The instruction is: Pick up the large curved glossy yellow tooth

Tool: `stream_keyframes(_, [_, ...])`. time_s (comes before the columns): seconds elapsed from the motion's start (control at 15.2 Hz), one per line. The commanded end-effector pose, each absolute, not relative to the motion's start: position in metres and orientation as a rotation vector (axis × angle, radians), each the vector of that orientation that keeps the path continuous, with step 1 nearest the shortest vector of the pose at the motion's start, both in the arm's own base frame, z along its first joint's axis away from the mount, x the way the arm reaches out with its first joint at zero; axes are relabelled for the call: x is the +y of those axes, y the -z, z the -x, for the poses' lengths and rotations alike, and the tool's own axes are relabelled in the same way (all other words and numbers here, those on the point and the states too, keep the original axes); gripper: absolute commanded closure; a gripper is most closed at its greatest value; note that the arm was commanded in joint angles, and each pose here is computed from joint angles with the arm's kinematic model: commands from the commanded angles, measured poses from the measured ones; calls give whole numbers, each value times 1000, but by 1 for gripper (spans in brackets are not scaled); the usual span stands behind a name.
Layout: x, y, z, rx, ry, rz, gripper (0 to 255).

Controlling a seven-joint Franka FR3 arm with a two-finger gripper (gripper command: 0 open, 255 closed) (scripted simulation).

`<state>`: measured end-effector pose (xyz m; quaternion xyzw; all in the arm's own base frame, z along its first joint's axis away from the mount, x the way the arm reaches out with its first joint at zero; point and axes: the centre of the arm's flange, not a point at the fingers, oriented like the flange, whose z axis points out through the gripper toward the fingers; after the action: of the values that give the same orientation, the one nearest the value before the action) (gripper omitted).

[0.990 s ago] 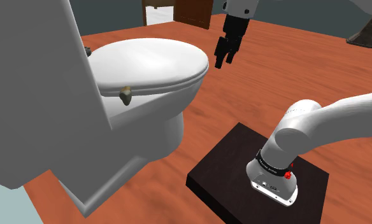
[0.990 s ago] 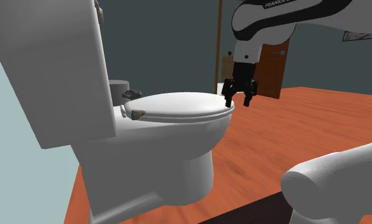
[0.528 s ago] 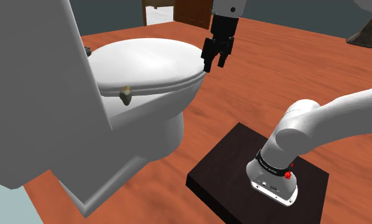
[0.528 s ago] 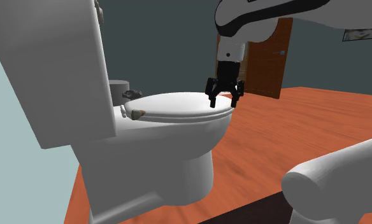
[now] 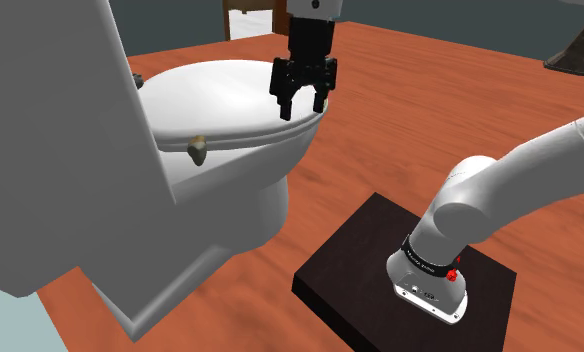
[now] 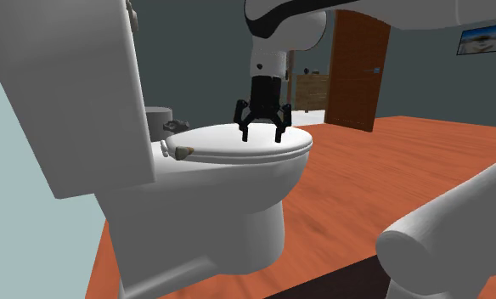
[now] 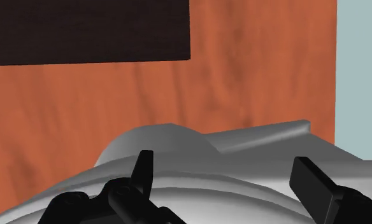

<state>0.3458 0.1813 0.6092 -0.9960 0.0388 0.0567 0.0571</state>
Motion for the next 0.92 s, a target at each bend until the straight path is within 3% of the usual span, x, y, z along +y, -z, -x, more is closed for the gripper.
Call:
stream_keyframes(0.0, [206,-609,-353,159,-206,3011,0])
stream_keyframes(0.86, [363,-617,-415,396,-408,2940,0])
